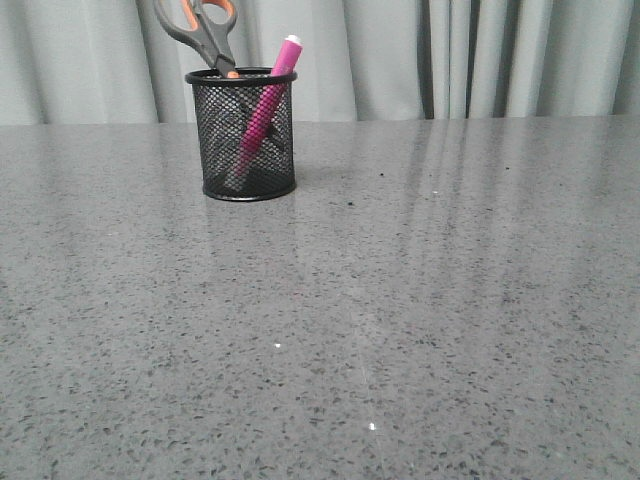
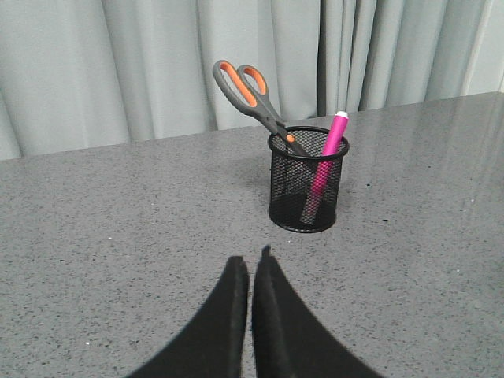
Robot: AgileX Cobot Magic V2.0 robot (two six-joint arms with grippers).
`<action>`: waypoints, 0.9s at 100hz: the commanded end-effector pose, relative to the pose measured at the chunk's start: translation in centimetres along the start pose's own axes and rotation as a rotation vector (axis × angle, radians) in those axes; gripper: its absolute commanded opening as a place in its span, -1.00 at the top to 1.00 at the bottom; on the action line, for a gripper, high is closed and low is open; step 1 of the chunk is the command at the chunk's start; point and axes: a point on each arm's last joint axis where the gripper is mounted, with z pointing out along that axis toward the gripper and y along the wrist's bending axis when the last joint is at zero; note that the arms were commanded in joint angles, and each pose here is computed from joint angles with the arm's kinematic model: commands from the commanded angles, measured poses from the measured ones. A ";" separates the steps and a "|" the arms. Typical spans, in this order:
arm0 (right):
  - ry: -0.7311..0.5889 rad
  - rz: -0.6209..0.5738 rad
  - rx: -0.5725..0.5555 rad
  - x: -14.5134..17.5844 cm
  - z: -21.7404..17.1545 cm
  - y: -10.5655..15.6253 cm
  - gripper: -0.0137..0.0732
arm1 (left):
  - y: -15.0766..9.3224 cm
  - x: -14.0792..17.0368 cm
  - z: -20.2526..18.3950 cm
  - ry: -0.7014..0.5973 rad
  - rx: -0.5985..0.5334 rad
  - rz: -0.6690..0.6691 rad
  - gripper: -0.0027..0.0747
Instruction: Put pen and scissors into bin
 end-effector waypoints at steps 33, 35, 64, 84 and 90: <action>-0.075 -0.023 0.000 -1.2 0.0 0.0 0.84 | 1.8 6.4 3.1 -0.129 -0.226 0.129 0.98; -0.075 -0.023 0.000 -1.2 0.0 0.0 0.84 | 1.8 7.1 3.1 -0.116 -0.233 0.116 0.98; -0.075 -0.023 0.000 -1.2 0.0 0.0 0.84 | 1.7 12.9 2.7 0.069 -0.275 0.063 0.98; -0.071 -0.023 0.000 -1.2 0.0 0.0 0.84 | 1.9 13.3 2.6 0.118 -0.321 0.048 0.98; -0.071 -0.023 0.000 -1.2 0.0 0.0 0.84 | 1.9 13.3 2.6 0.118 -0.323 0.048 0.98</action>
